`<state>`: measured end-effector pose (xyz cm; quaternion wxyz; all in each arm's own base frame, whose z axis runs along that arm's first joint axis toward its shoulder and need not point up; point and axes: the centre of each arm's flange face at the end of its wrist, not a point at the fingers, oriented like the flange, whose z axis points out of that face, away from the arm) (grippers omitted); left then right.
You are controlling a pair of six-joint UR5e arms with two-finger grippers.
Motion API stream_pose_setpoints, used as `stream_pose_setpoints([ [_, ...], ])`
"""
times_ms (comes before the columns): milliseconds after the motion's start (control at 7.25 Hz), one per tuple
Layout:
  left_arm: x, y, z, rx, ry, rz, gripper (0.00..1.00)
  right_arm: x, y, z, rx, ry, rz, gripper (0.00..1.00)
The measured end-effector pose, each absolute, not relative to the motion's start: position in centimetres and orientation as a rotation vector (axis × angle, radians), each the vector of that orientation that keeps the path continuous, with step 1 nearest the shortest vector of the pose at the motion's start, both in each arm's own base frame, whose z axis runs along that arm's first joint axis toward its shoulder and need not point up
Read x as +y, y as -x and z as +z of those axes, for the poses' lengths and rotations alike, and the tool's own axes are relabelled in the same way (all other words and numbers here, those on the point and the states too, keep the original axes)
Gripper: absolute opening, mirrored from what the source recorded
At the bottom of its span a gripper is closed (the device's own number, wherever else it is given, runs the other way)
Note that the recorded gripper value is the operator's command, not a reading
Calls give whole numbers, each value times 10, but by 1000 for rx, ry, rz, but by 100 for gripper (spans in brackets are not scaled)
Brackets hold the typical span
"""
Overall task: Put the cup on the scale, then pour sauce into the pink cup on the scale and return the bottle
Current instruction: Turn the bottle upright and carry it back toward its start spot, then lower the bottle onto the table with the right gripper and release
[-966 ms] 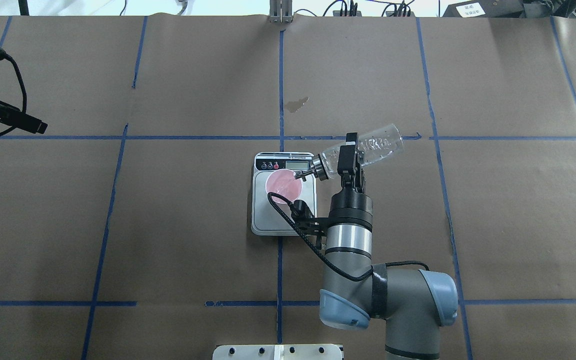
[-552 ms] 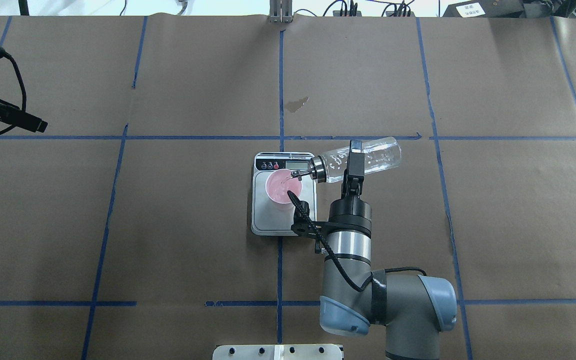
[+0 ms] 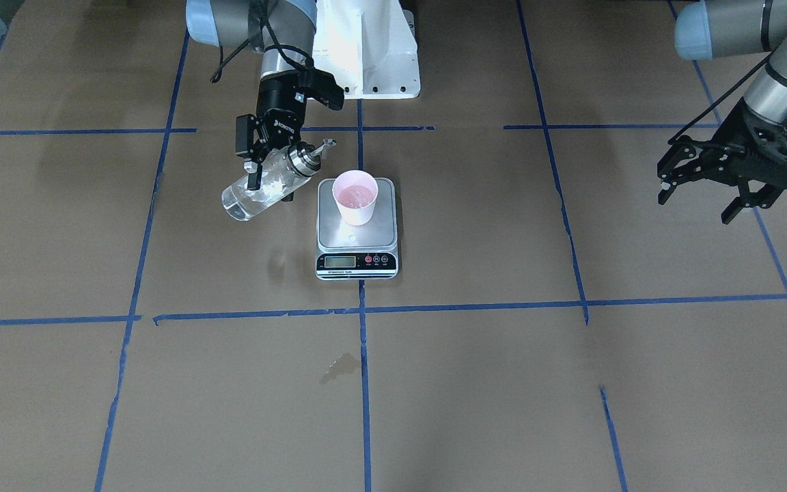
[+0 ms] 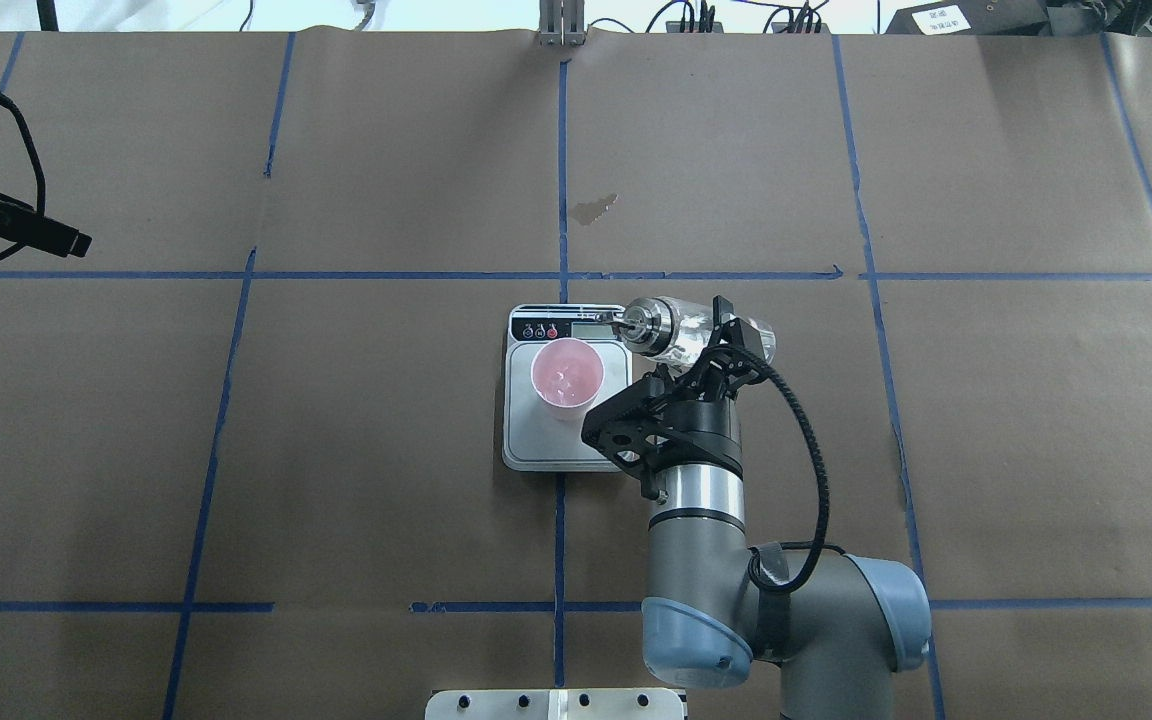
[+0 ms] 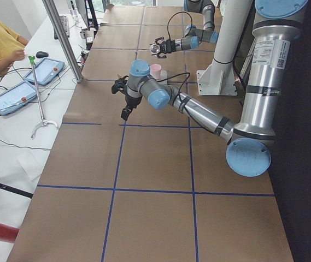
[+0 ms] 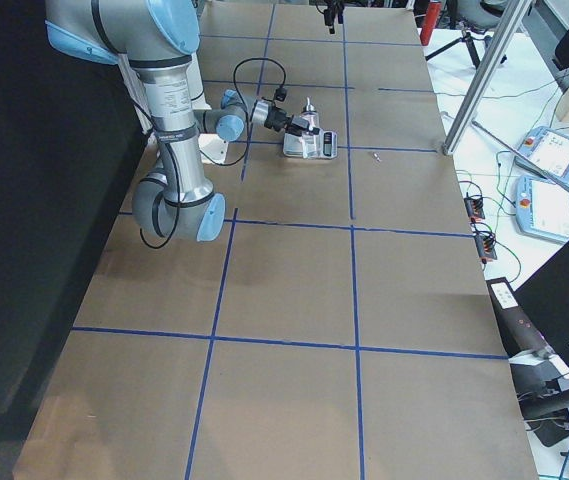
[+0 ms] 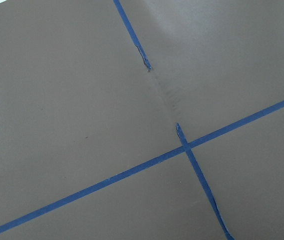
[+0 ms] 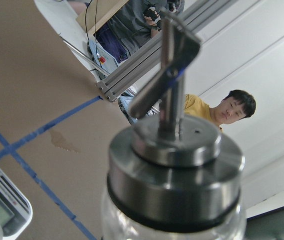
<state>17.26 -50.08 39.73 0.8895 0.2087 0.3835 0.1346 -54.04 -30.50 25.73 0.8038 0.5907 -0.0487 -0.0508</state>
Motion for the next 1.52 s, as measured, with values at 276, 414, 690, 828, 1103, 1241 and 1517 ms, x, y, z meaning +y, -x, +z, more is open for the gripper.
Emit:
stream_pose_setpoints([
  [276, -501, -172, 397, 797, -434, 278, 100, -299, 513, 280, -464, -1211, 146, 0],
  [414, -501, -172, 396, 797, -435, 278, 100, -295, 487, 309, -610, -1202, 249, 0],
  [690, -501, -172, 396, 797, -437, 278, 100, -288, 433, 372, -781, -1180, 388, 0],
  [828, -502, -172, 396, 796, -437, 277, 100, -285, 412, 402, -807, -1161, 426, 0],
  [1103, -502, -172, 396, 794, -437, 276, 100, -283, 388, 443, -776, -1147, 426, 0],
  [1241, -502, -172, 396, 794, -438, 276, 100, -283, 387, 459, -750, -1145, 412, 0],
  [1517, -502, -173, 394, 795, -441, 276, 100, -283, 391, 482, -707, -1143, 387, 0],
])
